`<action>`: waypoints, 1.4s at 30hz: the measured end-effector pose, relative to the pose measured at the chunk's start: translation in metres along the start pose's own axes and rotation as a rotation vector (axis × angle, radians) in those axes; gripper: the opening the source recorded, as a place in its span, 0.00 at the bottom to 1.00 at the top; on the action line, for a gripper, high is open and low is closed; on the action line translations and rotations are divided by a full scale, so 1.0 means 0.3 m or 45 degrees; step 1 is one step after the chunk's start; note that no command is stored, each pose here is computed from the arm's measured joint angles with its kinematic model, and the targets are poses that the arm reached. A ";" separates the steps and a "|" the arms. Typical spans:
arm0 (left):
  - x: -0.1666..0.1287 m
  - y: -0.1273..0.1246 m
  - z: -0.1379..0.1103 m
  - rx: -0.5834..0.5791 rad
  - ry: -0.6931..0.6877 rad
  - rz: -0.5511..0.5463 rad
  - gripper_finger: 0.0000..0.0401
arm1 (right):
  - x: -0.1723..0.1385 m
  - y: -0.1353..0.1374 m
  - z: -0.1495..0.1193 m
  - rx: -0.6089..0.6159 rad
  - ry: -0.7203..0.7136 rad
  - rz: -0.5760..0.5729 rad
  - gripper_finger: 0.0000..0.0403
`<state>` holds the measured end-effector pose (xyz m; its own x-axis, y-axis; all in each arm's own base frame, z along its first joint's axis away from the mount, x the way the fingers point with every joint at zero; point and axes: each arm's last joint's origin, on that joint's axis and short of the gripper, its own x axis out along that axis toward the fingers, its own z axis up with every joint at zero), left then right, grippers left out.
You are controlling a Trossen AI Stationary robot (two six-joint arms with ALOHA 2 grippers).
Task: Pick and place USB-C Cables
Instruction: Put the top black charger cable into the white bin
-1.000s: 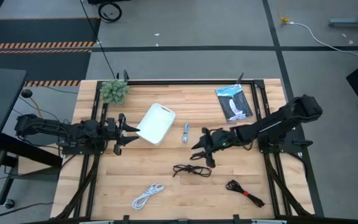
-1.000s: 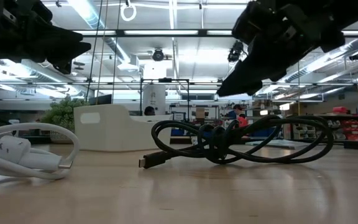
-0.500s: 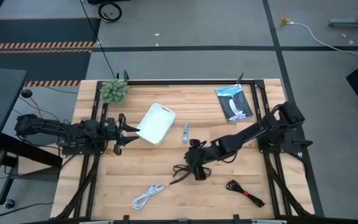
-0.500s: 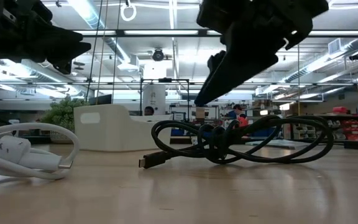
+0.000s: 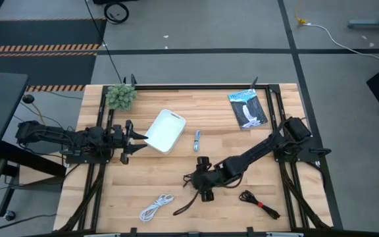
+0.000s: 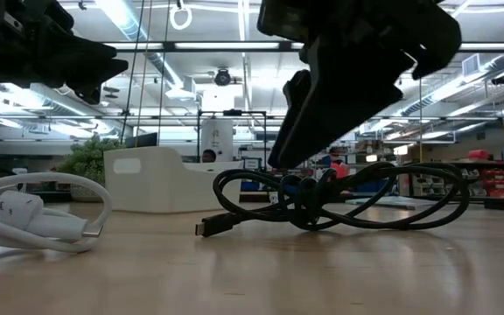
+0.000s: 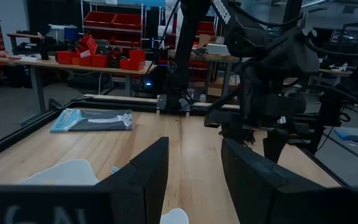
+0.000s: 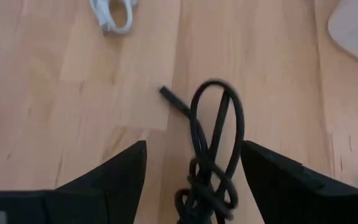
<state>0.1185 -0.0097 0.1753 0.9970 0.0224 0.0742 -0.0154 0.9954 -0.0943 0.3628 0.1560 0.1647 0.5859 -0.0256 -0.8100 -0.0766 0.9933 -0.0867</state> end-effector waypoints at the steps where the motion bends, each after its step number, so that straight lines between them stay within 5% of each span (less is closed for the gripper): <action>1: 0.000 0.000 0.000 0.000 0.001 0.000 0.39 | -0.001 0.001 -0.002 0.006 0.006 -0.002 0.66; 29: 0.000 0.000 0.000 0.000 0.000 0.000 0.39 | 0.032 0.006 -0.094 -0.011 0.039 -0.060 0.63; 42: 0.000 0.000 0.000 0.000 0.001 0.000 0.39 | 0.038 -0.025 -0.116 -0.067 0.141 -0.041 0.33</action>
<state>0.1185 -0.0097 0.1753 0.9970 0.0224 0.0738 -0.0154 0.9954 -0.0941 0.3421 0.1443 0.1359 0.4961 -0.0729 -0.8652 -0.1030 0.9845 -0.1420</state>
